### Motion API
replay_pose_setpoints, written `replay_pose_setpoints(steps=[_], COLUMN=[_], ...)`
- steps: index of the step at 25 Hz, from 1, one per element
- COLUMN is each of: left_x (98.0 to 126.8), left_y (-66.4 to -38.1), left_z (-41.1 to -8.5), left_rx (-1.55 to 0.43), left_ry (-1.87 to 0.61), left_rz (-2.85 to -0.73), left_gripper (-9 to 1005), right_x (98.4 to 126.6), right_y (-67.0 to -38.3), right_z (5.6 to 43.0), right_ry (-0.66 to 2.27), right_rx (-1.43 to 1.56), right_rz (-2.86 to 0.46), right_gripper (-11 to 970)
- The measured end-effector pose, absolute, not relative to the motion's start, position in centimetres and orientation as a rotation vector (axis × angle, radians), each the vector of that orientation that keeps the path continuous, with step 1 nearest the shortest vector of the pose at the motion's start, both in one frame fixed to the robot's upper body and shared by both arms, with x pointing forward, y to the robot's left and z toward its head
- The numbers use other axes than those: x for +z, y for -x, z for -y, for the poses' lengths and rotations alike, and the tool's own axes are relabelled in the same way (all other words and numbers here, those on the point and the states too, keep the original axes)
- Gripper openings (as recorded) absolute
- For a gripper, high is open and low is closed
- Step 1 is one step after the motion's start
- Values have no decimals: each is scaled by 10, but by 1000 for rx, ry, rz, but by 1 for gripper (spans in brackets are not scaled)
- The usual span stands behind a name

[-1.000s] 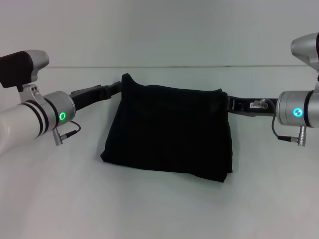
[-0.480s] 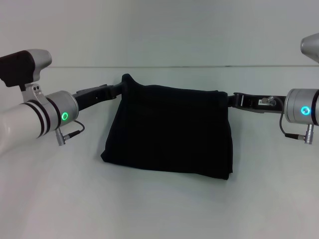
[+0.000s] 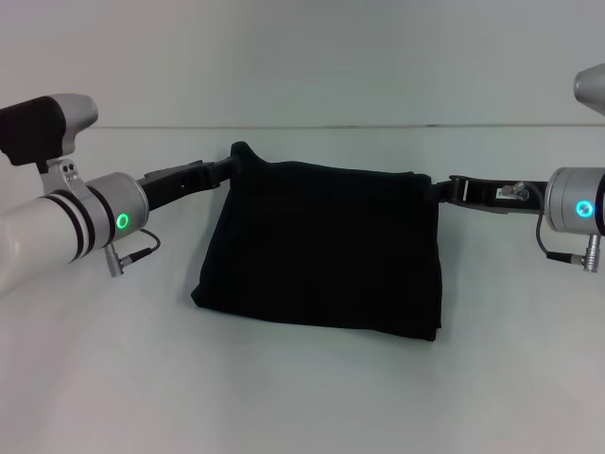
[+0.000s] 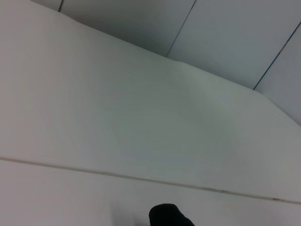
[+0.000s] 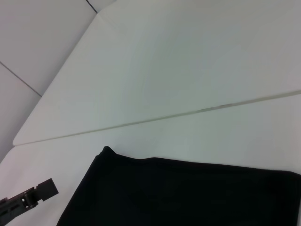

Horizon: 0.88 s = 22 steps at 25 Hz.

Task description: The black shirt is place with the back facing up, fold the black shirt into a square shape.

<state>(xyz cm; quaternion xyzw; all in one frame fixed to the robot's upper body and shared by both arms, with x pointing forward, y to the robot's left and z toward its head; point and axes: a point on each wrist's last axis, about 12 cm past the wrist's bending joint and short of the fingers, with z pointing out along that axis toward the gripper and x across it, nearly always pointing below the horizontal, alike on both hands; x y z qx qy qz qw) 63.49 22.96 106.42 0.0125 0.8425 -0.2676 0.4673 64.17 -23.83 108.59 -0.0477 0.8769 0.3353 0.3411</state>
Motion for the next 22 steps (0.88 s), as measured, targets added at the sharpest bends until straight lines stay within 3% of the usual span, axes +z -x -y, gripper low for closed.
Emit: replay_pose_setpoints(steps=[15,22], left_x=[1066,1067], left_y=[-636,-637], left_z=[-228,-229], left_rx=[-658,-654], left_ry=[-37,-41], left_rz=[-2065,-2062], left_gripper=[667,667], right_x=[1081,1083], right_y=[-646,-648], right_z=[236,238], right_ry=[70,67], right_rx=[806,793], right_rz=[-2274,-2262], right_gripper=[35,223])
